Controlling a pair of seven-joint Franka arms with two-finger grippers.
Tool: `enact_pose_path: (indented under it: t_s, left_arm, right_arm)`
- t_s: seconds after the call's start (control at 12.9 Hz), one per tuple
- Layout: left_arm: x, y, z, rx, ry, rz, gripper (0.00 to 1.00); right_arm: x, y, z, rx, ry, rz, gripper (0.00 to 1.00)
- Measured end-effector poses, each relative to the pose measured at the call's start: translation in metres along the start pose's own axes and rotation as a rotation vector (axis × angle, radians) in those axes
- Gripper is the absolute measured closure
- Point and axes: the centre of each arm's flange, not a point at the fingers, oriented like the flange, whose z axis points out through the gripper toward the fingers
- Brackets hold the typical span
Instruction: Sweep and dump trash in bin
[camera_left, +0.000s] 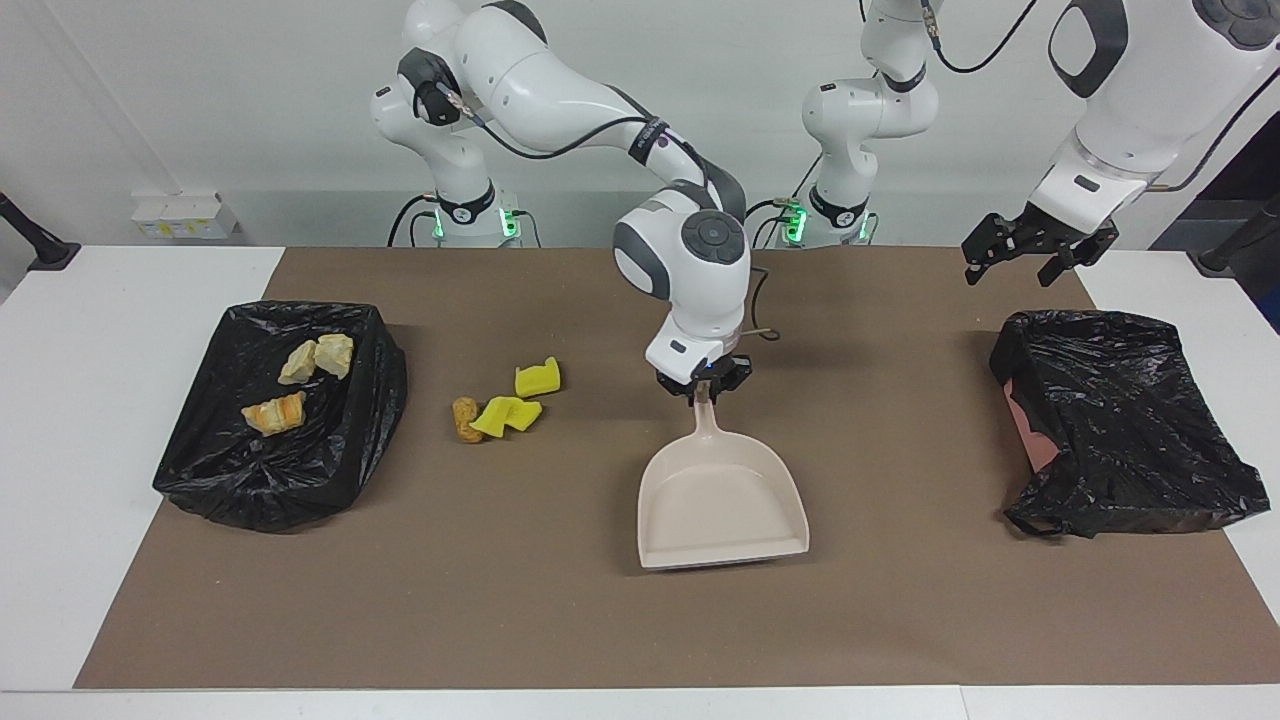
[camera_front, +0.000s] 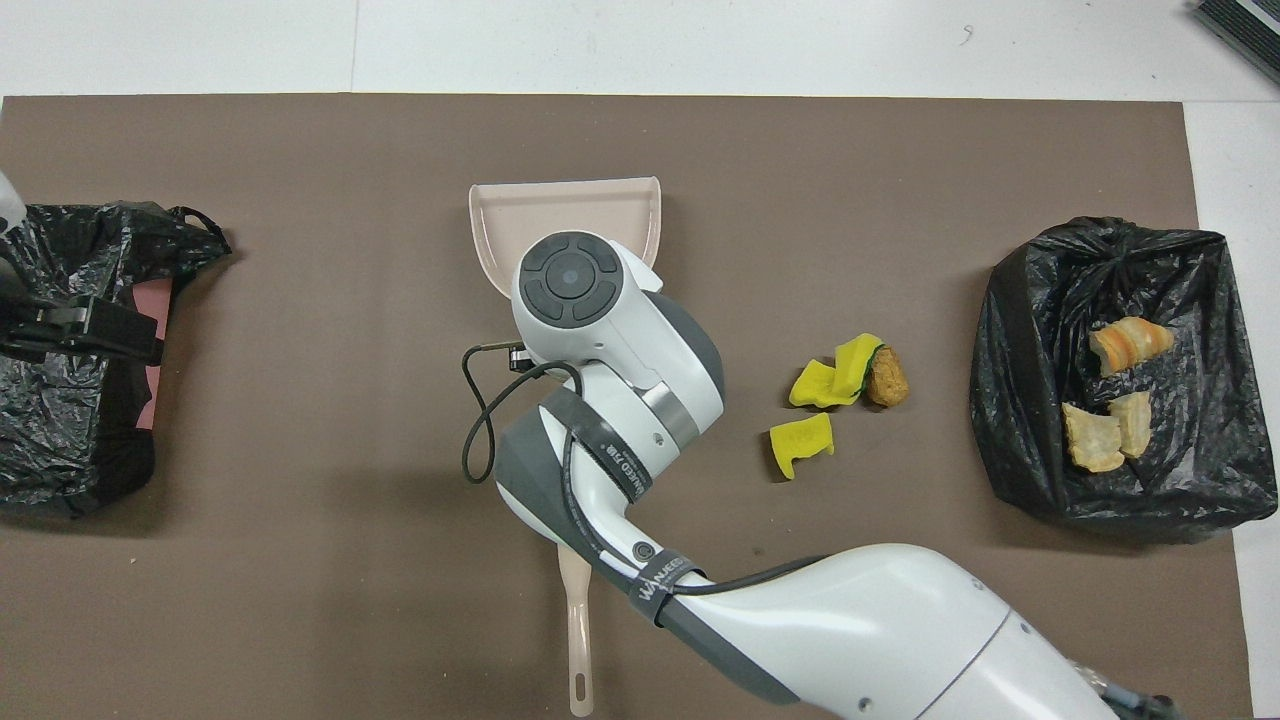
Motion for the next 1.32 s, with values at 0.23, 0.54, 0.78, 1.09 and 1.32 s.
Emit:
enact_pose_path:
  t_s: [0.23,0.54,0.78,1.09,1.32]
  left_arm:
    - [0.0,-0.001,0.0,0.0,0.0,0.0,0.0]
    - [0.001,0.002,-0.001,0.001,0.011,0.007,0.0]
    - [0.004,0.014,0.003,0.001,0.016,0.031,0.0]
    - [0.011,0.072,0.029,0.006,0.02,0.133,0.0]
    - [0.021,0.121,0.06,0.007,0.022,0.212,0.0]
  right_arm:
    - [0.002,0.001,0.015,0.016,-0.016,0.014,0.68]
    - [-0.003,-0.002,-0.006,0.029,-0.019,0.016,0.42]
    - [-0.022,0.002,-0.052,0.011,-0.039,0.01,0.05]
    - [-0.076,0.007,-0.069,0.02,-0.111,0.009,0.0]
    - [-0.142,0.002,-0.063,0.051,-0.181,0.002,0.0]
